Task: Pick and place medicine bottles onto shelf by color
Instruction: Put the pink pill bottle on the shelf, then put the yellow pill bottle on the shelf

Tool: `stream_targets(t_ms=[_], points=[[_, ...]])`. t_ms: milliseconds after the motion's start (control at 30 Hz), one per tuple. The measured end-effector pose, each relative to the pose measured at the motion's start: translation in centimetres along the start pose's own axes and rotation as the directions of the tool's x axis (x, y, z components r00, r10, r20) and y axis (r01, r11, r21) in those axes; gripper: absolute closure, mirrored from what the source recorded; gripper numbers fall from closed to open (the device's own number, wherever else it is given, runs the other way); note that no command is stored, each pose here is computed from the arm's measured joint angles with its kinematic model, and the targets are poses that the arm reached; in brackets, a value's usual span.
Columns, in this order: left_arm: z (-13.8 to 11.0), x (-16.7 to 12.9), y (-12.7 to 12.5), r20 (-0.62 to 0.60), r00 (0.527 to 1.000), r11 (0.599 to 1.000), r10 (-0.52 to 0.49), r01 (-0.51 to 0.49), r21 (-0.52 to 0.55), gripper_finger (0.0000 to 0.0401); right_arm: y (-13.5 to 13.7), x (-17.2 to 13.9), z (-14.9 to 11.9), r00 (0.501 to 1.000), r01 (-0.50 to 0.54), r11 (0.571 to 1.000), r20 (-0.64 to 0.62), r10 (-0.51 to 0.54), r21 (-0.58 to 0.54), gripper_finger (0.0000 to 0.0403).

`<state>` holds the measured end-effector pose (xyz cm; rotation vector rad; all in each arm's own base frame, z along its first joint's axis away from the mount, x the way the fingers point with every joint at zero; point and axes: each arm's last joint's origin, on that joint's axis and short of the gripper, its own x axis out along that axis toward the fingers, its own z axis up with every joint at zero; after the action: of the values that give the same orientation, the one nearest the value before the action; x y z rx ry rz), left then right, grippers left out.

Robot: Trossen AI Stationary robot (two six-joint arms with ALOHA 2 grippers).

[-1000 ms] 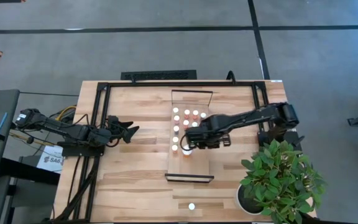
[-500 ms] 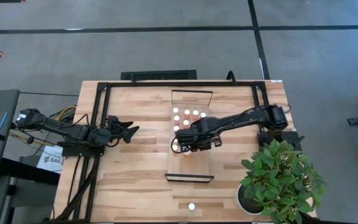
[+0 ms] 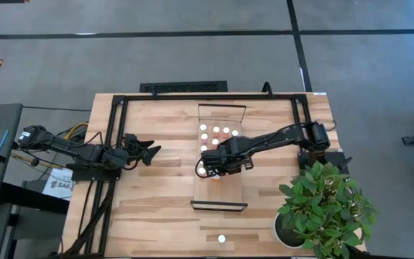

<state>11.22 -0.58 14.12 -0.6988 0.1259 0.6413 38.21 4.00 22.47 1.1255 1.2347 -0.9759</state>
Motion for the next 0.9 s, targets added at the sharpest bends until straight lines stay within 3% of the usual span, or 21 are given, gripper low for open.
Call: stream_targets(t_ms=[200,600,900], points=[[0.0,0.0,0.0,0.000,1.000,1.000,0.000,0.000,0.000,0.0098,0.1,0.0,0.0,1.000,-0.018,1.000,0.002,0.018,-0.017,0.0265],[0.0,0.0,0.0,0.000,1.000,1.000,0.000,0.000,0.000,0.0098,0.2,0.0,0.0,1.000,-0.023,0.999,0.003,0.023,-0.034,0.0184],[0.0,0.0,0.0,0.000,1.000,1.000,0.000,0.000,0.000,0.0098,-0.8,-1.7,0.2,1.000,-0.006,1.000,0.002,0.006,-0.003,0.0154]])
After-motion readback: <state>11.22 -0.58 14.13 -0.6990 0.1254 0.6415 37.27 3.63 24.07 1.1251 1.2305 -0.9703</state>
